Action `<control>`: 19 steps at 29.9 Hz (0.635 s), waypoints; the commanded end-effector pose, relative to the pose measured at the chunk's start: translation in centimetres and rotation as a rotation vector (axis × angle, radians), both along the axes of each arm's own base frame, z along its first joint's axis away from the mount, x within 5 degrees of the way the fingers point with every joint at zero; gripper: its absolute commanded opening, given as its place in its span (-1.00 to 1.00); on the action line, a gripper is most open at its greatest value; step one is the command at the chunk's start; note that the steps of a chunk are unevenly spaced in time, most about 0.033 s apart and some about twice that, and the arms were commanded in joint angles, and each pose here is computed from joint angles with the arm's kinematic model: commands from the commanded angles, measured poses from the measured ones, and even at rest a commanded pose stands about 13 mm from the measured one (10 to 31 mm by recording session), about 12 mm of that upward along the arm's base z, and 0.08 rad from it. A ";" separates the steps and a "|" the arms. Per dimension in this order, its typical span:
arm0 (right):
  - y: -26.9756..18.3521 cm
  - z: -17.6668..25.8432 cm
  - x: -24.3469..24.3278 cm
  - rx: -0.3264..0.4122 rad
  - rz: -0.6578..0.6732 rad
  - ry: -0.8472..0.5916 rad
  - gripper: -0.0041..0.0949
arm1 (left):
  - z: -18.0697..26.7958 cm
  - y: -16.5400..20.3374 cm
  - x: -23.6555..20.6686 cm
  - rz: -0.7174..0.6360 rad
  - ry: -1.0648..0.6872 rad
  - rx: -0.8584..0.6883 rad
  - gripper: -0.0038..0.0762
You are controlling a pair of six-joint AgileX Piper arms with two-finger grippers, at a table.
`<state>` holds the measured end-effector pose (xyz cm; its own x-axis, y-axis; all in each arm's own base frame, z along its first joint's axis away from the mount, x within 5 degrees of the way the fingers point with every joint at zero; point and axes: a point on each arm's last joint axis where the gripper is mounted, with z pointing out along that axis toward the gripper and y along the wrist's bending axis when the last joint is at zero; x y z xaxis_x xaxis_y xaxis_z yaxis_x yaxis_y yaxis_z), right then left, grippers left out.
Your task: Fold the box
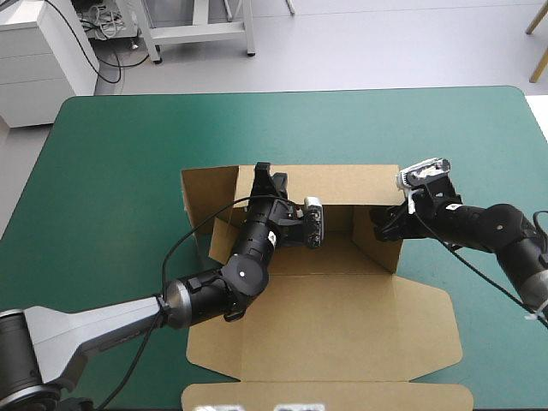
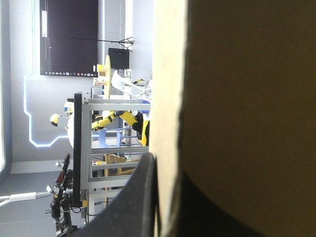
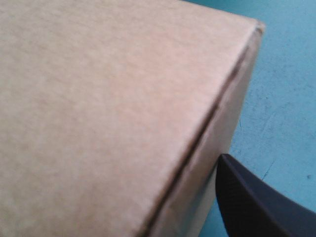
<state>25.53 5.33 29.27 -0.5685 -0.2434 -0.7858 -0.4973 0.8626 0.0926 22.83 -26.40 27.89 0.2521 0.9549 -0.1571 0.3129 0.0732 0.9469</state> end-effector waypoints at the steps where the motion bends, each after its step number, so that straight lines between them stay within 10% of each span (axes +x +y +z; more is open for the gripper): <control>1: 1.3 1.7 -0.4 0.023 0.024 -0.069 0.25 | 1.1 0.2 -0.3 0.033 0.024 -0.097 -0.92; 19: 2.5 -1.2 -1.9 0.030 0.037 0.082 0.24 | 1.1 0.5 -0.2 0.065 0.034 -0.104 -0.92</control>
<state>24.36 7.27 28.04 -0.6020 -0.2254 -0.7660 -0.4789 0.8696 0.1205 22.96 -25.92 27.82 0.1895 0.9642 -0.1854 0.3219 0.1174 0.9395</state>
